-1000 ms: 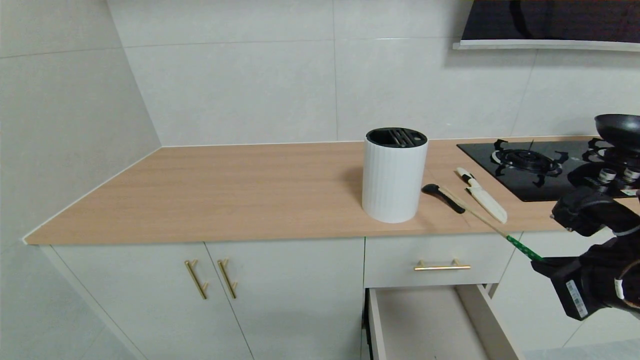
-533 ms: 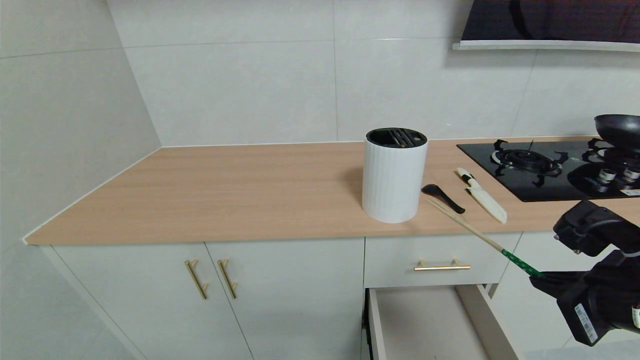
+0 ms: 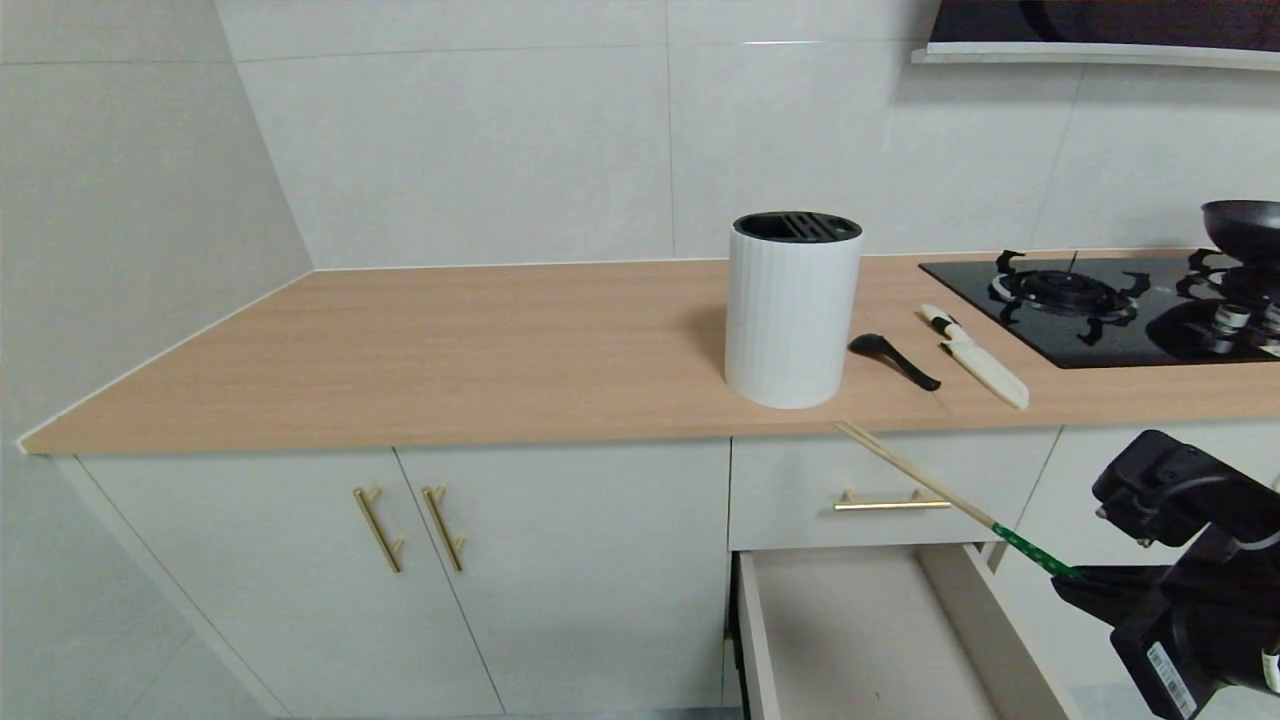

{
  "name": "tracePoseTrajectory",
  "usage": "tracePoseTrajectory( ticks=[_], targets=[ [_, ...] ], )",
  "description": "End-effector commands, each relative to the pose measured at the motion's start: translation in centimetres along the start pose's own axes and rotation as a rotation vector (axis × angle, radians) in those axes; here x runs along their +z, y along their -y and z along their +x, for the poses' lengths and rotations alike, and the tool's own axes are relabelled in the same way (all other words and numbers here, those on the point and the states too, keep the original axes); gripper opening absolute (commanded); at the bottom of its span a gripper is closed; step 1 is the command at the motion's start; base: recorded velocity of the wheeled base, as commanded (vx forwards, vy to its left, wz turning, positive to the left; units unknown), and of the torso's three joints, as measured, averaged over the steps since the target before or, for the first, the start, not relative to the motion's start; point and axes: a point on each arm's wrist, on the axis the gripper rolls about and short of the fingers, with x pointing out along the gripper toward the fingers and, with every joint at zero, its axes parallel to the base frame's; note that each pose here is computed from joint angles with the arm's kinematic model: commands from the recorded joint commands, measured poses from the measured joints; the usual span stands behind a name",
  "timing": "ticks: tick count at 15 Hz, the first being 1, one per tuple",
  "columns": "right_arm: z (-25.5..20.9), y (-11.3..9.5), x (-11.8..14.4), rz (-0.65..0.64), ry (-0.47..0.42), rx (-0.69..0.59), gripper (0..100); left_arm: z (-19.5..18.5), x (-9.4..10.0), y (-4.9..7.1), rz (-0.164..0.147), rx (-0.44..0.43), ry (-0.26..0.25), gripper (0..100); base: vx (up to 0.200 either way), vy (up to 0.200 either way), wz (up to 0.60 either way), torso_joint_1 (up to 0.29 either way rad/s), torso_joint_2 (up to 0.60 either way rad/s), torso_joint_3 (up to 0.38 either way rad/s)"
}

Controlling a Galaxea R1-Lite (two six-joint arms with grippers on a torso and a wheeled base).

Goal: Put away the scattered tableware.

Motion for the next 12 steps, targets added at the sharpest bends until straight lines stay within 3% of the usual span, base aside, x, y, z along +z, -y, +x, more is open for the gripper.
tracePoseTrajectory(
  ticks=[1, 12],
  targets=[
    [0.12, -0.21, -0.09, -0.010, -0.006, 0.009, 0, 0.00, 0.00, 0.00, 0.000, 0.002, 0.000, 100, 0.000, 0.000, 0.00, -0.198, 0.49, 0.271],
    [0.97, -0.87, -0.50, -0.034, -0.043, 0.033, 0, 0.00, 0.00, 0.00, 0.000, 0.000, 0.000, 100, 0.000, 0.000, 0.00, -0.179, 0.47, 0.289]
  ],
)
